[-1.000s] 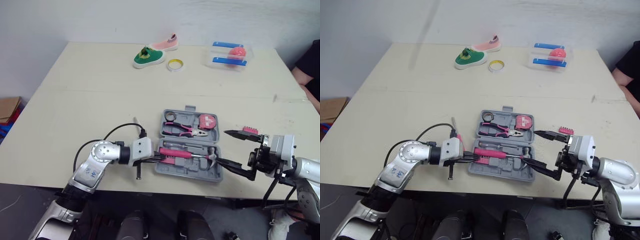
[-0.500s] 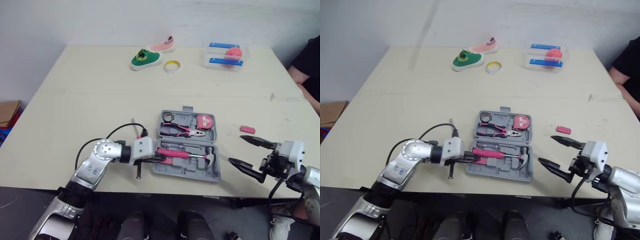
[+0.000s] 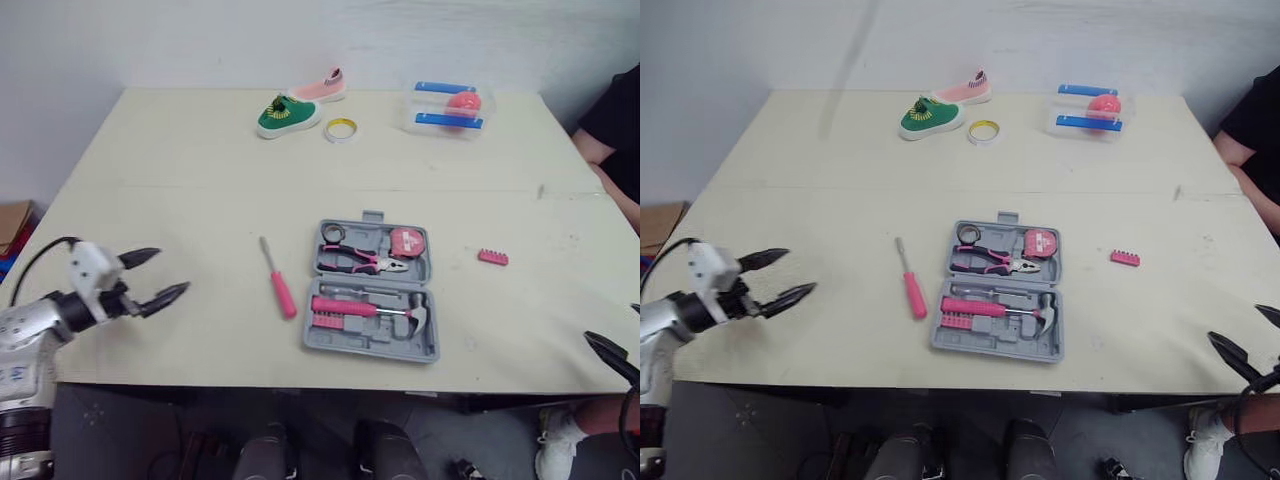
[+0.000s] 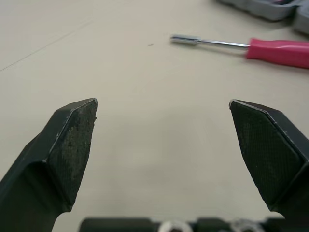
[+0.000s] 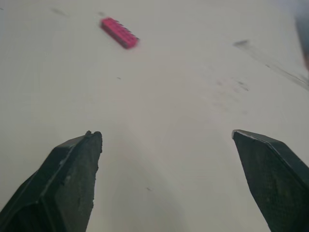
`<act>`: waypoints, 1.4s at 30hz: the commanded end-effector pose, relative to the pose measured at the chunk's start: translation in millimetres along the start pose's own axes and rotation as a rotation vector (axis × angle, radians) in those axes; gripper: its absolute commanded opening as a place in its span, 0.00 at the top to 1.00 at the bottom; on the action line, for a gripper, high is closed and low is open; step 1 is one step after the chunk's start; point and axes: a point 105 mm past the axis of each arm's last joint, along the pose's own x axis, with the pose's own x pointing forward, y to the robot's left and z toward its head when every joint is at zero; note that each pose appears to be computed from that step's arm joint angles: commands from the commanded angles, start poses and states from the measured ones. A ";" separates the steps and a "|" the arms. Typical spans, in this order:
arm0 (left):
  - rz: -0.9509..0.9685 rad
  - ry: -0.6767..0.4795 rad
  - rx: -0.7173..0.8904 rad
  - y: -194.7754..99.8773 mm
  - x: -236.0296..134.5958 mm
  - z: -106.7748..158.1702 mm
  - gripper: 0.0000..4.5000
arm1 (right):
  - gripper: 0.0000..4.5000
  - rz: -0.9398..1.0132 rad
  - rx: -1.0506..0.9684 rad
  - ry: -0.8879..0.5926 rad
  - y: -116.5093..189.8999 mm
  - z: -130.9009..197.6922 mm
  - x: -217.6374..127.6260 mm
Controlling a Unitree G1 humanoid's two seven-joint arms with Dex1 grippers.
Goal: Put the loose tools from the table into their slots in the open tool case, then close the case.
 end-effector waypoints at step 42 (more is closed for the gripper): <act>-0.561 -0.222 -0.059 -124.9 31.7 127.3 0.01 | 0.00 0.434 -0.025 0.099 42.8 94.5 193.6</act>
